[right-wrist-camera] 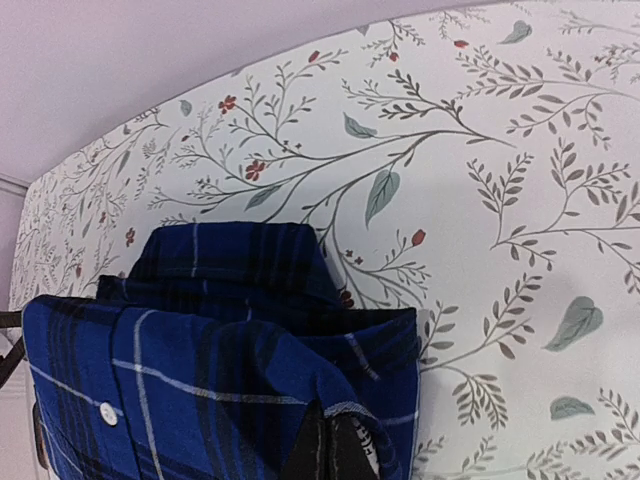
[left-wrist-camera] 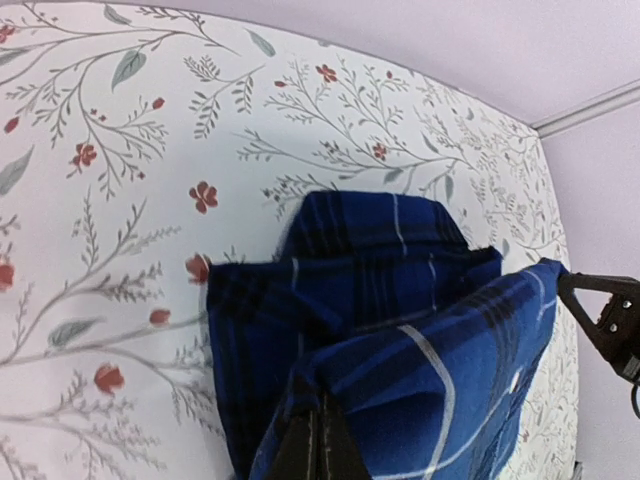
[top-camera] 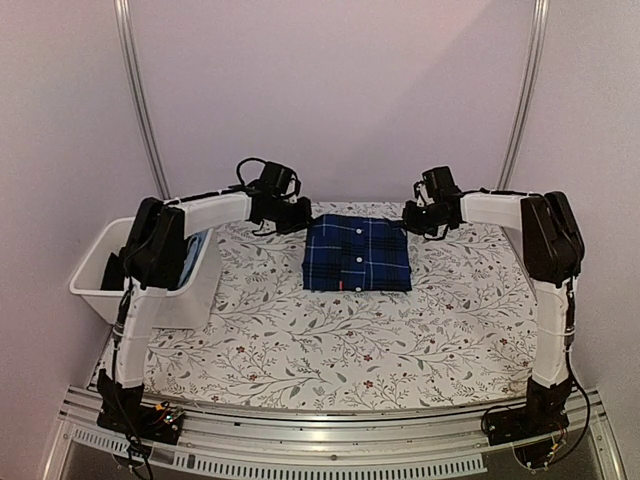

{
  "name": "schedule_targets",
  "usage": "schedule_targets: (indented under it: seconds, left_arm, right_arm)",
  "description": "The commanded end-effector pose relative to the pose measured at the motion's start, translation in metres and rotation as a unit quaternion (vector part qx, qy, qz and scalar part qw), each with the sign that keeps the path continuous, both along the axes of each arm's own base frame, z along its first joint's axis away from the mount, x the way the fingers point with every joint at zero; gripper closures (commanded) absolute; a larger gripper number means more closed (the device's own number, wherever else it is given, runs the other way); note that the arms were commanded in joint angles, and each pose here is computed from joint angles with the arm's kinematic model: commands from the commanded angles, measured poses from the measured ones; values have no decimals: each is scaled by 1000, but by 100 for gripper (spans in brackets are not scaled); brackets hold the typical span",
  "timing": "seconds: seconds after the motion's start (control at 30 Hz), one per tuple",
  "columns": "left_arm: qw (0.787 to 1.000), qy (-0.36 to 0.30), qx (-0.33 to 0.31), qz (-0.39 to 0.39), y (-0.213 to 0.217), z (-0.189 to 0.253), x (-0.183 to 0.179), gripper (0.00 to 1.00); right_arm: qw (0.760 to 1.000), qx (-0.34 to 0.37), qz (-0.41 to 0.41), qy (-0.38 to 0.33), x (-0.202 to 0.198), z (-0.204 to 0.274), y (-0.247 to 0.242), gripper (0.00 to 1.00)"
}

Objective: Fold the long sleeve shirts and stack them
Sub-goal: Move the 2/3-rectangle-folded shirt to the center of the board.

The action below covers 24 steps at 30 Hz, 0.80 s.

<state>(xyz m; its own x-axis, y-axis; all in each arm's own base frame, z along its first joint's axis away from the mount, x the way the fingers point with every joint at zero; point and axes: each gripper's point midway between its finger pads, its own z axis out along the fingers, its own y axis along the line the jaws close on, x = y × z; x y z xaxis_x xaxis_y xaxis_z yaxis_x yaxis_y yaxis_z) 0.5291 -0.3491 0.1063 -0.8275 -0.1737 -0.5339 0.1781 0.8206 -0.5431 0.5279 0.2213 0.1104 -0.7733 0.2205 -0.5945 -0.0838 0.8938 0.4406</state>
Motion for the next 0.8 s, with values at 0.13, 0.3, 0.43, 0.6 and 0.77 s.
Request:
schedule_targets:
  seconds: [0.13, 0.3, 0.43, 0.6, 0.77]
  left_arm:
    - [998, 61, 4, -31, -15, -74, 15, 100]
    - [996, 78, -5, -37, -14, -79, -31, 100]
    - [996, 75, -28, -37, -16, -63, -84, 100]
    - [997, 62, -29, -38, -12, -39, -144, 100]
    - [998, 45, -21, -25, 4, -28, -171, 100]
  right_arm:
    - [994, 10, 42, 96, 9, -102, 21, 100]
    - [990, 4, 48, 129, -36, -126, 15, 100]
    - [986, 9, 48, 157, -98, -133, 2, 100]
    - [989, 18, 35, 139, -153, -100, -14, 100]
    - [995, 12, 17, 98, -159, -64, -28, 100]
